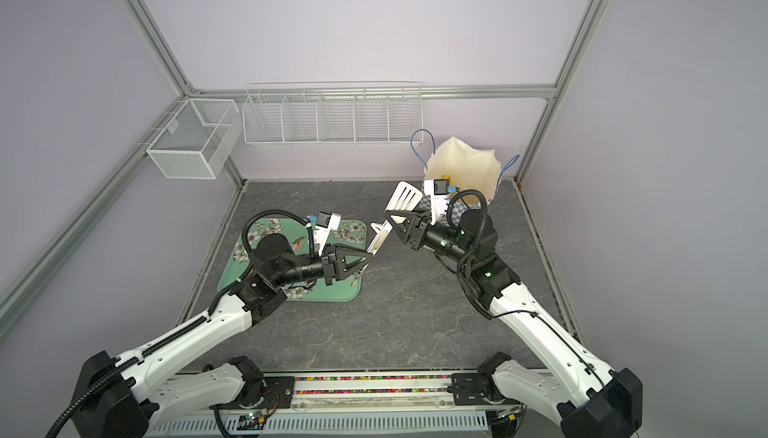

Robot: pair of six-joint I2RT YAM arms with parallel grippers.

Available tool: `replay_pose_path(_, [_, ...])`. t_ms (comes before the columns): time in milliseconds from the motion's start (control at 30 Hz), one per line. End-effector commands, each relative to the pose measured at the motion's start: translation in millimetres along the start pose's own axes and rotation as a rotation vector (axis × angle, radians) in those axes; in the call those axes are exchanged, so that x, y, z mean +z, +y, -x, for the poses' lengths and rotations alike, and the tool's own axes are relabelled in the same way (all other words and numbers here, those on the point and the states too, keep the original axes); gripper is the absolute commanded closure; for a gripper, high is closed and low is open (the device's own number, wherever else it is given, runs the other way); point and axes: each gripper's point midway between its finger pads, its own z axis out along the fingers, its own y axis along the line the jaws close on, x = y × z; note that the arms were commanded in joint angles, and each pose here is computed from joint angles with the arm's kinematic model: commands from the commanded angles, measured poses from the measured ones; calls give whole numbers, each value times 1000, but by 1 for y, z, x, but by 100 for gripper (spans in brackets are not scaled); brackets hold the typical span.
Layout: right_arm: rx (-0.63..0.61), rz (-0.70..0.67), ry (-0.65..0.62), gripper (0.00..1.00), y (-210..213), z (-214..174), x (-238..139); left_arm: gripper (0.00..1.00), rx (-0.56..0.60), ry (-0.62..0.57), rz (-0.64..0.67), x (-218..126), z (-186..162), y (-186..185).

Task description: Take the fake bread out of the paper bag

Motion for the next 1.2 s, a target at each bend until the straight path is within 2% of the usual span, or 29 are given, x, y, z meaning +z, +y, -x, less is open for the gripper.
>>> replay_pose_path(0, [-46, 57, -29, 73, 19, 13, -2, 100, 9, -5, -10, -3, 5, -5])
replay_pose_path(133, [-60, 55, -17, 83, 19, 11, -2, 99, 20, 3, -22, -2, 5, -7])
replay_pose_path(300, [-74, 69, -8, 88, 20, 9, -2, 62, 63, 39, -52, -2, 2, -14])
replay_pose_path(367, [-74, 84, -3, 88, 22, 8, 0, 56, 65, 46, -57, -1, 2, -14])
replay_pose_path(700, [-65, 151, -16, 89, 28, 12, 8, 45, 56, 43, -102, 11, 6, -10])
replay_pose_path(833, [-56, 185, -12, 89, 32, 12, 11, 45, 44, 57, -135, 18, 6, -7])
replay_pose_path(1000, [-48, 201, -7, 89, 32, 11, 14, 56, 20, 72, -226, 24, 9, -16])
replay_pose_path(1033, [-47, 199, -7, 89, 32, 11, 15, 59, 18, 70, -237, 24, 10, -18])
replay_pose_path(1167, [-48, 190, -7, 89, 28, 10, 17, 85, 5, 68, -243, 24, 11, -16])
